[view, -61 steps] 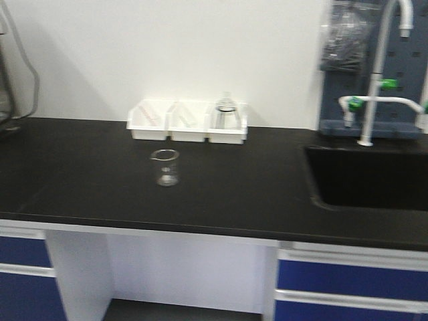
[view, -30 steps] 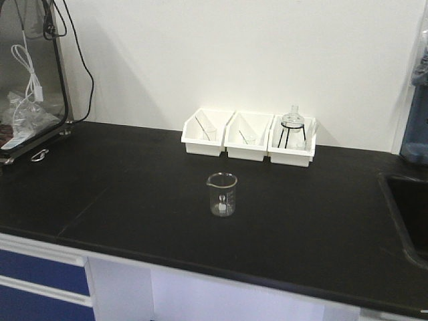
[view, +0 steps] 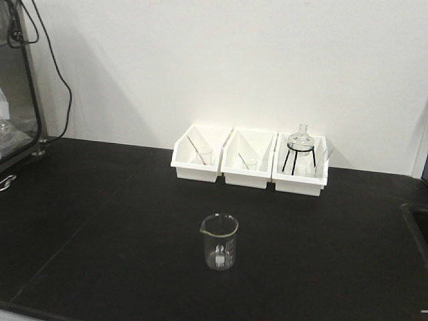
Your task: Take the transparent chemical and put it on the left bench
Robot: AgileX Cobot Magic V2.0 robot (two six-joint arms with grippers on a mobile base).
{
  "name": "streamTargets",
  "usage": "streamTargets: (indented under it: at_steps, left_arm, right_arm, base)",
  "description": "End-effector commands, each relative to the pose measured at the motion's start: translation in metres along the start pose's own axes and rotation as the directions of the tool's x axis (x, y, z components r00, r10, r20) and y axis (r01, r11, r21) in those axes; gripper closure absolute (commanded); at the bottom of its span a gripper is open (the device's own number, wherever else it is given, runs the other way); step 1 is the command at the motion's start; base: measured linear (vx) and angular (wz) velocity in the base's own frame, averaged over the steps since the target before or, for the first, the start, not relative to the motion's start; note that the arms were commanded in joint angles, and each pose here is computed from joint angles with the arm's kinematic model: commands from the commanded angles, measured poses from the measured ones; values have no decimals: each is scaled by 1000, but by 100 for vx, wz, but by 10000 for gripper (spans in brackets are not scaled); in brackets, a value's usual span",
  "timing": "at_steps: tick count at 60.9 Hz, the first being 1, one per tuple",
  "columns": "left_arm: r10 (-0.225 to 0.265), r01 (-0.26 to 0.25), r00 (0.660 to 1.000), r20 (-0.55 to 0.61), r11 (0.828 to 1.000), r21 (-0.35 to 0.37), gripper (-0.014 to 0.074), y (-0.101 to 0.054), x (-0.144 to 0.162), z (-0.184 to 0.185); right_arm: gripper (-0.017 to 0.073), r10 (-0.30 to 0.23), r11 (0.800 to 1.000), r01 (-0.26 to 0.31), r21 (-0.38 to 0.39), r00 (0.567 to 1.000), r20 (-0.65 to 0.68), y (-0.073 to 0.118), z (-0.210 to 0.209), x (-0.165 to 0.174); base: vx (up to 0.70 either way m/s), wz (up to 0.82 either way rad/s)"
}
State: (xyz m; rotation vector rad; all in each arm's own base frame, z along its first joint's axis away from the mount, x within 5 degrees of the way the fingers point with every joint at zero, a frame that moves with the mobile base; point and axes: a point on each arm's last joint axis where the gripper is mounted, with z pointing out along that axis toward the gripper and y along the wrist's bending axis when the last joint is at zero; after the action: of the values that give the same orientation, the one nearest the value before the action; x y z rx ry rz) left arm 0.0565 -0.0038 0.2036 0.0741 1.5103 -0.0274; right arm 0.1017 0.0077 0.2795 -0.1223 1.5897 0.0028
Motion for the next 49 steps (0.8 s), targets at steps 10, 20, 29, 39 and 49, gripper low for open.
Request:
streamTargets:
  at_steps: [10, 20, 29, 39, 49]
  left_arm:
    - [-9, 9, 997, 81, 1000, -2, 597, 0, -3, -1]
    - [-9, 9, 997, 81, 1000, -2, 597, 0, -3, -1]
    - [-9, 9, 997, 81, 1000, -2, 597, 0, -3, -1]
    - [-9, 9, 997, 81, 1000, -2, 597, 0, -3, -1]
    - [-9, 9, 997, 81, 1000, -2, 597, 0, -3, -1]
  right_arm:
    - [564, 1, 1000, 1, -25, 996, 91, 2, 0, -15]
    - [564, 1, 1000, 1, -25, 996, 91, 2, 0, -15]
    - [564, 1, 1000, 1, -25, 996, 91, 2, 0, -15]
    - [564, 1, 1000, 1, -25, 996, 91, 2, 0, -15]
    - [564, 1, 1000, 1, -25, 996, 91, 2, 0, -15]
  base:
    - [32, -7]
    - [28, -8]
    - [22, -10]
    - [17, -9]
    - [13, -5]
